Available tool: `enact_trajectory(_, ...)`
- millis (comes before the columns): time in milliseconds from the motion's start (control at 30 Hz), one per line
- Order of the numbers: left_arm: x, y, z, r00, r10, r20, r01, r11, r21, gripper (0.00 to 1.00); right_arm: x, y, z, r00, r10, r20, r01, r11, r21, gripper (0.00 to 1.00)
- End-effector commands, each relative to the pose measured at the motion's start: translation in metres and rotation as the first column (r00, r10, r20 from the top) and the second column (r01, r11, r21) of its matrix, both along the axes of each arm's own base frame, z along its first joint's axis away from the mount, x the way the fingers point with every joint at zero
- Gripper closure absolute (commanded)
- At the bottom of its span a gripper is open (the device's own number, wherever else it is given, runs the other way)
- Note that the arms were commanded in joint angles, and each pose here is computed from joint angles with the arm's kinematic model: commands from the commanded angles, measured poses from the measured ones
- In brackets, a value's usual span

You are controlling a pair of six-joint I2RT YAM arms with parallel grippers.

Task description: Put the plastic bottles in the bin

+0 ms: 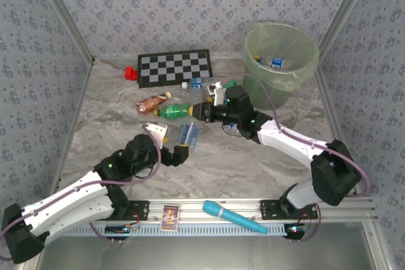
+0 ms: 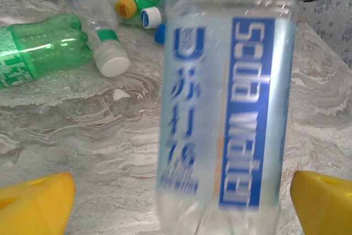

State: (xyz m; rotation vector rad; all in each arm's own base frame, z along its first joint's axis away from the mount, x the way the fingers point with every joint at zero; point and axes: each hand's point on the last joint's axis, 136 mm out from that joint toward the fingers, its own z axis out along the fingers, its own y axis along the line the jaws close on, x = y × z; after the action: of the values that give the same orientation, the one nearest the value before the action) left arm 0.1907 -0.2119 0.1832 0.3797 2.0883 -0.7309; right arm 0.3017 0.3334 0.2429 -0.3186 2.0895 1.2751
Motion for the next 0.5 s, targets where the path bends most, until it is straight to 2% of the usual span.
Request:
enact_trajectory(0,0.001,0.013,0.004,0.999,0.049,0.02,-0.049,0.999,0.007,0.0,0.014,-0.031,0.038,0.988,-0.098,0.123,0.104,0.993,-0.051,0.75)
enact_trajectory(167,-0.001,0.024,0.006,0.996,0.082,0.034,-0.081,0.997,-0.016,0.0,0.033,-0.085,0.08,0.935,-0.246,0.255,0.281,0.953,-0.11,0.75)
enact_trajectory(267,-0.003,0.027,0.008,0.995,0.089,0.036,-0.087,0.995,-0.037,0.0,0.048,-0.128,0.113,0.878,-0.357,0.32,0.405,0.909,-0.1,0.75)
enact_trajectory(467,-0.005,0.028,0.008,0.995,0.095,0.029,-0.093,0.993,-0.067,0.0,0.075,-0.213,0.181,0.677,-0.569,0.467,0.662,0.748,-0.048,0.74)
